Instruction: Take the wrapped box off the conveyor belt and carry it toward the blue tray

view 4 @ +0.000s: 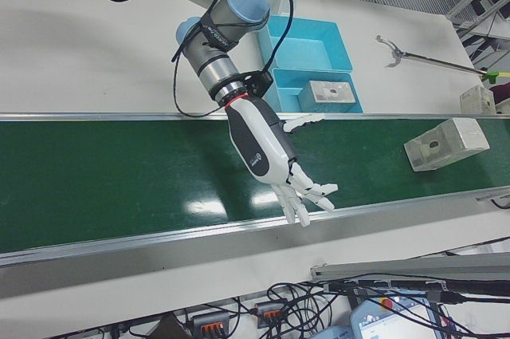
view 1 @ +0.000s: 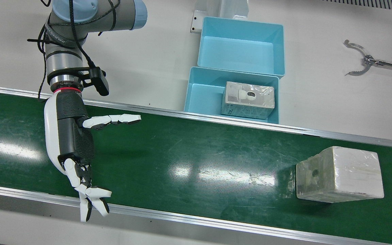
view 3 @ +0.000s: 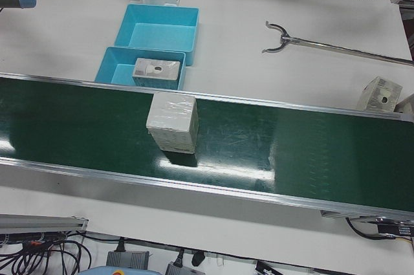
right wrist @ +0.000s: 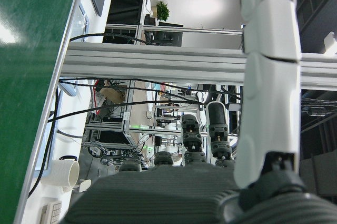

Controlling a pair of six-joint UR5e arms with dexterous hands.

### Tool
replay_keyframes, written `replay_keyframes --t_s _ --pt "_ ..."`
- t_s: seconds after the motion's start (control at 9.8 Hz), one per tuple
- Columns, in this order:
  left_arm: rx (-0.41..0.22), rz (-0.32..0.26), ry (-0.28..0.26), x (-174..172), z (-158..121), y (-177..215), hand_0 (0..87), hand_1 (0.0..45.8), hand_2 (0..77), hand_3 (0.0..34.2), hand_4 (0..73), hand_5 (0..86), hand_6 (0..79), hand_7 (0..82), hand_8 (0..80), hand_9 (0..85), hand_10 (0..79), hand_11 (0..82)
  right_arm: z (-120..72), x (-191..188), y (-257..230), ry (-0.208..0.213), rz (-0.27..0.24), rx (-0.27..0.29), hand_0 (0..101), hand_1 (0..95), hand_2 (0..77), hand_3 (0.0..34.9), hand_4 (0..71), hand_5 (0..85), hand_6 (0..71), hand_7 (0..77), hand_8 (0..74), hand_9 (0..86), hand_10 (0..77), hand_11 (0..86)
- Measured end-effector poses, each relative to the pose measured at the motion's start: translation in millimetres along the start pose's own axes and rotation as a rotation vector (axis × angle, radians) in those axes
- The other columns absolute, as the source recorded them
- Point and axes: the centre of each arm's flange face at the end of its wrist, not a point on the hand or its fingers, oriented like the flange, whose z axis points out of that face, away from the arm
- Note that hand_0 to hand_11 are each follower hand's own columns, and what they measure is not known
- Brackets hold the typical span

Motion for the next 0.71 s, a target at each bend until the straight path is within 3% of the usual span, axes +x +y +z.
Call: replay_keyframes --t_s 0.71 --pt "0.000 0.000 0.000 0.0 0.0 0.0 0.0 0.0 0.5 0.0 0.0 0.5 0.0 0.0 0.5 0.5 0.5 0.5 -2.8 -1.7 -5.1 0.000 0.019 0.005 49 14.2 9.8 6.9 6.0 31.6 6.5 3.8 1.1 1.1 0.0 1.6"
